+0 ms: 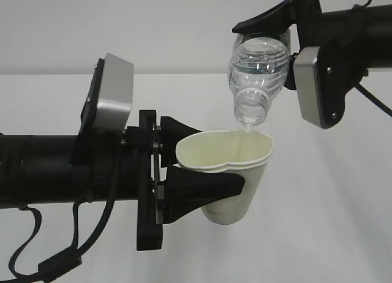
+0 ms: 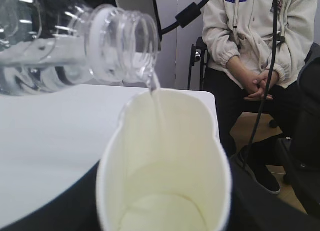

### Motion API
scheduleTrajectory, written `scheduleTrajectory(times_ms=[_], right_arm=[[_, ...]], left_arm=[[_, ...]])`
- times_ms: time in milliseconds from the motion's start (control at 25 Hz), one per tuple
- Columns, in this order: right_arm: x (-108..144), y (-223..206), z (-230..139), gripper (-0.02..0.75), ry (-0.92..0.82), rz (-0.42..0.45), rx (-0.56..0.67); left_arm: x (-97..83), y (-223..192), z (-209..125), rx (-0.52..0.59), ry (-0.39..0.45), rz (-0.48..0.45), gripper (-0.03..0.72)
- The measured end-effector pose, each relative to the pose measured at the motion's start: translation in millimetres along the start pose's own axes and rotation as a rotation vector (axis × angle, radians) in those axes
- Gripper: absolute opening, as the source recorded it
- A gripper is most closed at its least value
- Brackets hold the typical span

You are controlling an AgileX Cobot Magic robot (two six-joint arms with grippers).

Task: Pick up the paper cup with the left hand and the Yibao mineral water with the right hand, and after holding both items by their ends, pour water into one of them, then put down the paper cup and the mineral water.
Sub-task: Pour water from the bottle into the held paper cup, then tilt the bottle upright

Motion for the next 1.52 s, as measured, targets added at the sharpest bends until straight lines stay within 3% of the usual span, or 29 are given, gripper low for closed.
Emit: scheduleTrajectory(times_ms=[1520], right_arm=[[0.0, 0.0, 0.1, 0.435, 0.018, 0.0, -0.001]], left_arm=[[0.4, 0.0, -0.6, 0.004, 0.0, 0.002, 0.375]])
Point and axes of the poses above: a point on each arm's last joint axis where the gripper is mounted, y pointing back along that axis away from the gripper, x along the wrist's bending axis when the last joint is at zero, z = x × y, the point moved 8 cm from there along -y, pointing out along that axis toward the gripper, and after that the axes turned 2 degrees about -y, right-handed, at the moved point
